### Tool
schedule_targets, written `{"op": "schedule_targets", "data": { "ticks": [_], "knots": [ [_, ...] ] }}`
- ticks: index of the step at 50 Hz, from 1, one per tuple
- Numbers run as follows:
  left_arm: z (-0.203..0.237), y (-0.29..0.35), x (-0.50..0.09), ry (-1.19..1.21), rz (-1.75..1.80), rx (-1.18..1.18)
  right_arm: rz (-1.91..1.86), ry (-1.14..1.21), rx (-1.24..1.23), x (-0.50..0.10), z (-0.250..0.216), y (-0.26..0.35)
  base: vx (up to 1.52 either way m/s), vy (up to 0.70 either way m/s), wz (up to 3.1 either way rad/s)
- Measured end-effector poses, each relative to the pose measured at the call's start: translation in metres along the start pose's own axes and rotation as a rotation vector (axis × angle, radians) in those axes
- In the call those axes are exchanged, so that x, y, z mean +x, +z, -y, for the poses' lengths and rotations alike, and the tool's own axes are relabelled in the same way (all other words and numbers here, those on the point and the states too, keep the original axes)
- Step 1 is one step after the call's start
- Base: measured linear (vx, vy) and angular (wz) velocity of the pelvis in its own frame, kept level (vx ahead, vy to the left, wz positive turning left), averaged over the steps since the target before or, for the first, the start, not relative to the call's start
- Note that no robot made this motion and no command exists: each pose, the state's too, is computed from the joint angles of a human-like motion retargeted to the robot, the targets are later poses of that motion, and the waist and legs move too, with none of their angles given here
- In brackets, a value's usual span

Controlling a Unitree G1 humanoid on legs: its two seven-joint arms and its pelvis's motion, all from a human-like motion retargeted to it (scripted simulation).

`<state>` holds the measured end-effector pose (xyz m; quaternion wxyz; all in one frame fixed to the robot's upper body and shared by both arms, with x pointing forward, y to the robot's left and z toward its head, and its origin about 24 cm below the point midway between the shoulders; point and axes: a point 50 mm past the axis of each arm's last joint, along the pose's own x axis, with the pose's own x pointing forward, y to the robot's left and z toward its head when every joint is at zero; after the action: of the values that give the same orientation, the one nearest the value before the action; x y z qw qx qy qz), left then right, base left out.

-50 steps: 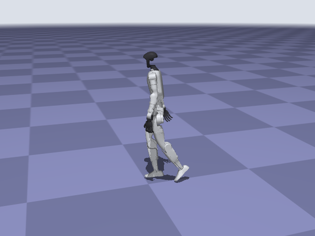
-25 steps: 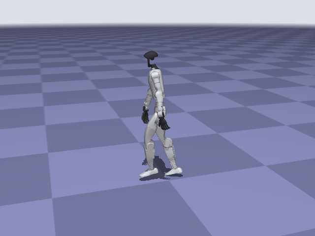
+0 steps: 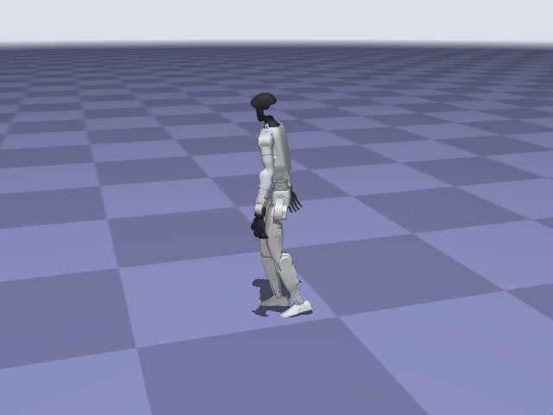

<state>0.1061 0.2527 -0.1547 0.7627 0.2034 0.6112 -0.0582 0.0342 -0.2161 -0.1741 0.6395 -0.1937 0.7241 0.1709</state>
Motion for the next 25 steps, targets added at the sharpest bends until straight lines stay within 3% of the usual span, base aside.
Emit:
{"op": "schedule_targets", "data": {
  "ticks": [8, 14, 20, 25],
  "knots": [
    [0.014, -0.014, 0.000, -0.072, -0.018, 0.008, -0.201, 0.039, 0.104, 0.001, -0.012, -0.061, 0.74, -0.11, -0.19],
    [0.058, -0.064, -0.005, -0.186, -0.224, 0.007, -0.288, 0.063, 0.151, -0.001, -0.016, -0.077, 0.87, -0.28, -0.85],
    [0.070, -0.086, -0.013, -0.384, -0.293, 0.015, -0.015, 0.091, 0.116, 0.002, -0.011, -0.011, 0.54, -0.06, -0.70],
    [0.063, -0.087, -0.012, -0.255, -0.323, -0.022, 0.262, 0.068, -0.048, -0.014, 0.003, 0.071, 0.10, 0.37, -0.72]
  ]
}}
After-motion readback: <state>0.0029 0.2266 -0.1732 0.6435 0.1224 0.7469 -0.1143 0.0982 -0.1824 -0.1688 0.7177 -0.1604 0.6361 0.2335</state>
